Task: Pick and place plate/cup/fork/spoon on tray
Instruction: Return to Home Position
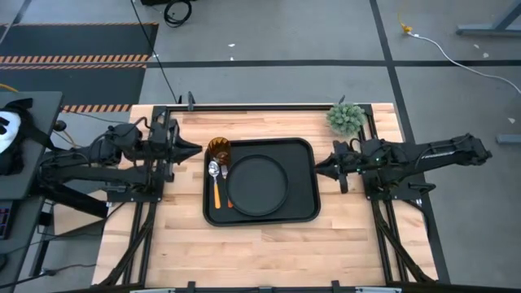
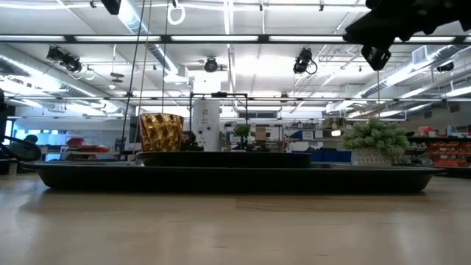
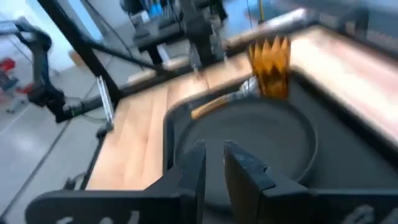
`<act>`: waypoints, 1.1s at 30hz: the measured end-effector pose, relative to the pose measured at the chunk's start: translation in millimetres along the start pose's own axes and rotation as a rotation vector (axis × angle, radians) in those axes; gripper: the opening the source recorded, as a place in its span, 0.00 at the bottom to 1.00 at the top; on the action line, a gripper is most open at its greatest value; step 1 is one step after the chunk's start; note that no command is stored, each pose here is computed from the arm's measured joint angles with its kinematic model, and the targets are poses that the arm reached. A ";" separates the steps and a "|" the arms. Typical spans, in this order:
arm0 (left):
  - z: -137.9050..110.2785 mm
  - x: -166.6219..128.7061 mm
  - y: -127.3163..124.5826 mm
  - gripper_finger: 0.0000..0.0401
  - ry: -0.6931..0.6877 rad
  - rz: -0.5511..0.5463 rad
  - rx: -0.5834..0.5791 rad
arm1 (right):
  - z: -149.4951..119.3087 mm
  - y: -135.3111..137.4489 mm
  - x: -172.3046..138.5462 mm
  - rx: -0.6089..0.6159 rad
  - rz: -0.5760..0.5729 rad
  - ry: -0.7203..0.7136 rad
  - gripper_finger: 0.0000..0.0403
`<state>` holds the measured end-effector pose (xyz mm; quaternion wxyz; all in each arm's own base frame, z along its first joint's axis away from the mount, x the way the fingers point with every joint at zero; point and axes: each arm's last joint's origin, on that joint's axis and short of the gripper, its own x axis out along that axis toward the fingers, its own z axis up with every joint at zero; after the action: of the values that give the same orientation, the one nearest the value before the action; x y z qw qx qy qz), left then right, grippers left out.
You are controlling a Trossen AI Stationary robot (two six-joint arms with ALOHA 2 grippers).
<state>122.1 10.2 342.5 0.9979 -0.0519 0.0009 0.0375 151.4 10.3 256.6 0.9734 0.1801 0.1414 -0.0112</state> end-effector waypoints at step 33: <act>-128.5 -23.4 11.1 0.09 -0.337 -0.071 0.045 | -58.0 -25.3 -40.8 -0.121 0.148 -0.356 0.15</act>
<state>98.2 6.1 213.7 0.9856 -0.0227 -0.1674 0.0106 94.7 5.9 207.3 0.9902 0.1265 -0.0462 0.0371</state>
